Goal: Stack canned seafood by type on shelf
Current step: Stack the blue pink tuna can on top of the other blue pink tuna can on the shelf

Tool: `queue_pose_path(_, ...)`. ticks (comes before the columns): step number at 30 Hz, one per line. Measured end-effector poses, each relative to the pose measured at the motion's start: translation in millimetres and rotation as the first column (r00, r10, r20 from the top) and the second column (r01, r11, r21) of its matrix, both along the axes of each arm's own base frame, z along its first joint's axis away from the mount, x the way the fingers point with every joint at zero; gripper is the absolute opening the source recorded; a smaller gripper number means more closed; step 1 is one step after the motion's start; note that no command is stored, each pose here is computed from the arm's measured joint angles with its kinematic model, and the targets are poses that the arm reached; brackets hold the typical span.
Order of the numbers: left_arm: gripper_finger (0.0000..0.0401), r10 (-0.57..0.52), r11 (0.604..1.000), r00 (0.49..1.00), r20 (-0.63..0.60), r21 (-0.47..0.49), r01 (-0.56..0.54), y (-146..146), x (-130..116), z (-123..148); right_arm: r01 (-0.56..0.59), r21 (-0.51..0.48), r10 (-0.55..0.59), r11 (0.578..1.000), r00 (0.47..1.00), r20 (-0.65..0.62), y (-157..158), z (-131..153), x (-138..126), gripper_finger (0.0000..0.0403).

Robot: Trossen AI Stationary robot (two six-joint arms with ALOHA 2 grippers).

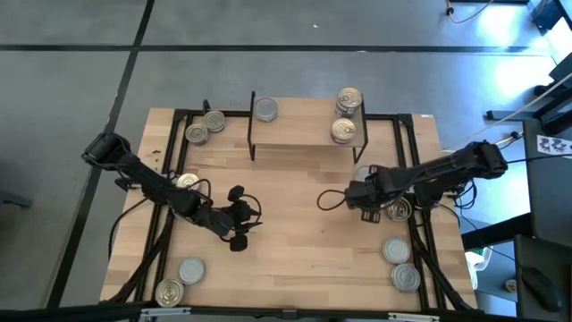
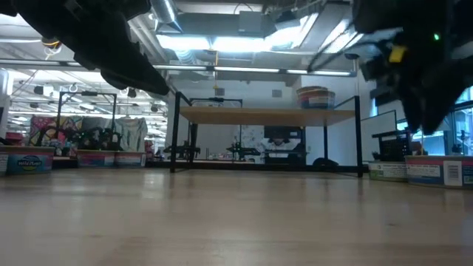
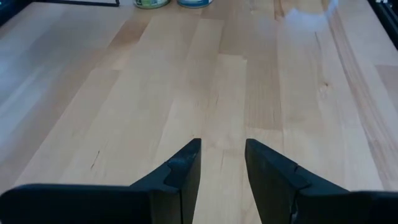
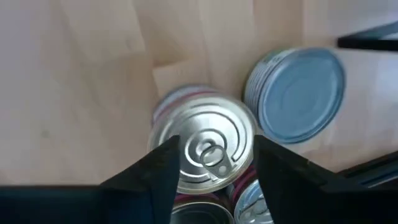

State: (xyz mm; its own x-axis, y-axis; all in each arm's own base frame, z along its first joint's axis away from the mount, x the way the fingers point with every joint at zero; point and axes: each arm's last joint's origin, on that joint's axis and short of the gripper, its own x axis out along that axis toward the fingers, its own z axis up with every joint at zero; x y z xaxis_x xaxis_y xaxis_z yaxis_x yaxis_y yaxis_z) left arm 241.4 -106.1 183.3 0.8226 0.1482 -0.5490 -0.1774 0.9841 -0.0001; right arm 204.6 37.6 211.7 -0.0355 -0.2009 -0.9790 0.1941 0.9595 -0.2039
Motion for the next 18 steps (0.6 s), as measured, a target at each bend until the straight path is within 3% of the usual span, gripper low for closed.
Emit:
queue_pose_path(5,0.0123,0.006,1.000,1.000,0.001,-0.009,-0.006,0,0,0,0.003,-0.006,-0.003,1.000,1.000,-0.030,-2,-18,-8,0.0163)
queue_pose_path(14,0.0123,0.025,0.999,1.000,0.002,-0.035,-0.025,0,0,0,-0.019,0.014,0.018,1.000,0.997,0.072,-1,-35,-3,0.0156)
queue_pose_path(18,0.0123,0.031,0.999,1.000,0.001,-0.043,-0.031,0,0,-1,-0.041,0.053,0.031,0.998,0.982,0.184,2,-35,8,0.0156)
